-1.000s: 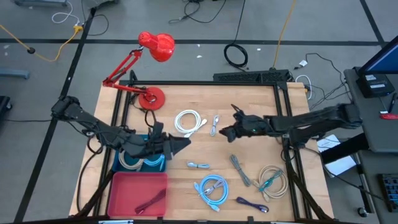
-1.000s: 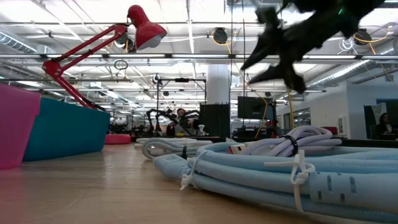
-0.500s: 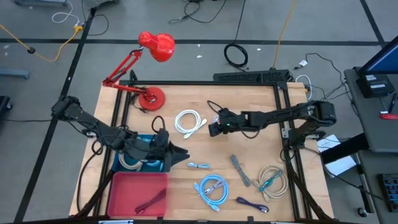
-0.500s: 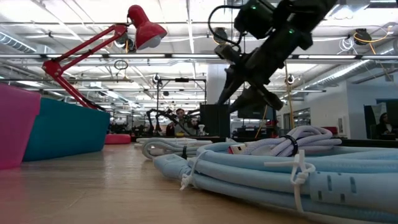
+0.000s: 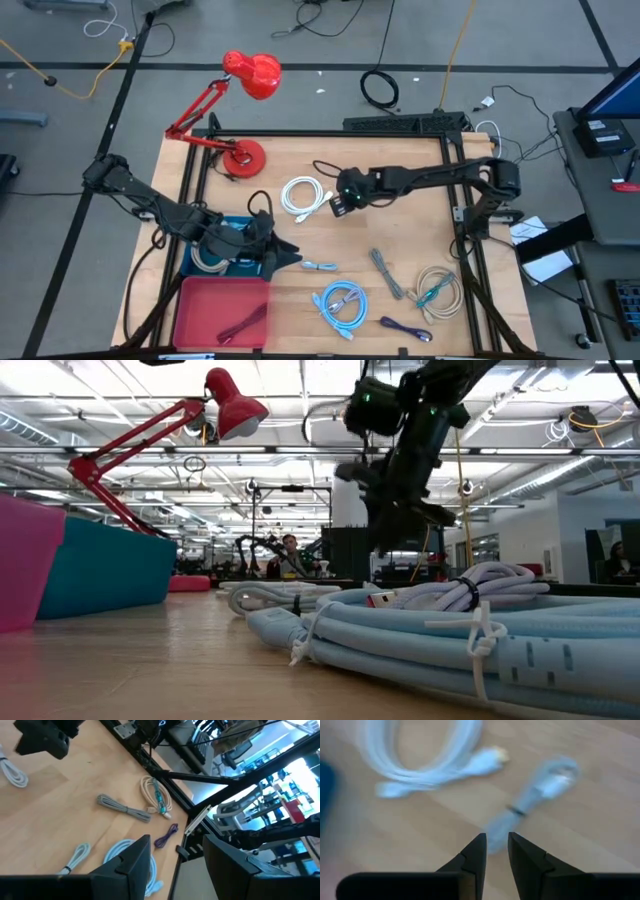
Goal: Pick & Place USB Port
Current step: Put the white USB cable into the red bin
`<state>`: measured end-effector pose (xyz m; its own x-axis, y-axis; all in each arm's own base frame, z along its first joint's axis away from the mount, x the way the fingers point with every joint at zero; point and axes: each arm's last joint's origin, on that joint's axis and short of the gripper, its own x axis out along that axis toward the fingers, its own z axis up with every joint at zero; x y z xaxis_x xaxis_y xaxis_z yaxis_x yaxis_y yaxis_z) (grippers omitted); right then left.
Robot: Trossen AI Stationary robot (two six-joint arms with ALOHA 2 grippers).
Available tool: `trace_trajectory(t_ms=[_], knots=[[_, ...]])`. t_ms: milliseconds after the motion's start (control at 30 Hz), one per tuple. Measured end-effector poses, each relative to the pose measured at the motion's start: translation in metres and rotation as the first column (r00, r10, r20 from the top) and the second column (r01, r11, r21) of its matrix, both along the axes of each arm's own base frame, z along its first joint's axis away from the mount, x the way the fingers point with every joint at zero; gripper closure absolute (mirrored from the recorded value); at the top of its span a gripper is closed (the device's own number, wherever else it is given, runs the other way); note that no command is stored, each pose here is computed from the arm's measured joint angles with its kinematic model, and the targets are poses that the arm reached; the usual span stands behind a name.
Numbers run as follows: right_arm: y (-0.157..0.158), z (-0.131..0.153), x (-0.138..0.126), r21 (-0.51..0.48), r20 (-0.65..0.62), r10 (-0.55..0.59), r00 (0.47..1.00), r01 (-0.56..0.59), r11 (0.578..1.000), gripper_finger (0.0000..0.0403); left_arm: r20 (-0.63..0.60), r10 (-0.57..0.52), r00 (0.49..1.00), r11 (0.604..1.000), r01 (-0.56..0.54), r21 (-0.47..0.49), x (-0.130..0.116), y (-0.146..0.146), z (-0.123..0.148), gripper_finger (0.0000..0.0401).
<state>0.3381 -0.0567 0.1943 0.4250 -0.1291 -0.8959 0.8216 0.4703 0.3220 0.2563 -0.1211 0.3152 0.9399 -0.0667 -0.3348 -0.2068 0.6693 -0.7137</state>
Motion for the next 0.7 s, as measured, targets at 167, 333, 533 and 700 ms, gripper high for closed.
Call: trace_trajectory(t_ms=[167,333,533,700], knots=[[-0.016,-0.007,-0.001,0.046,-0.023,-0.031,0.999,0.032,0.998,0.0332,-0.006,0.001,1.0,1.0,0.0,0.011,-0.001,-0.001,-0.001,0.0217],[-0.024,-0.015,0.0,0.066,-0.04,-0.037,0.999,0.04,0.997,0.0332,-0.012,0.0,1.0,1.0,0.001,0.016,-0.001,-0.001,-0.001,0.0217],[-0.027,-0.021,0.007,0.07,-0.002,-0.007,1.0,0.007,0.998,0.0325,-0.028,0.011,1.0,1.0,-0.01,0.023,-0.003,-0.003,-0.003,0.0217],[-0.026,-0.039,0.015,0.156,0.012,0.041,0.999,-0.042,0.987,0.0296,-0.026,0.02,0.999,1.0,-0.02,0.02,-0.004,-0.003,-0.003,0.0217]])
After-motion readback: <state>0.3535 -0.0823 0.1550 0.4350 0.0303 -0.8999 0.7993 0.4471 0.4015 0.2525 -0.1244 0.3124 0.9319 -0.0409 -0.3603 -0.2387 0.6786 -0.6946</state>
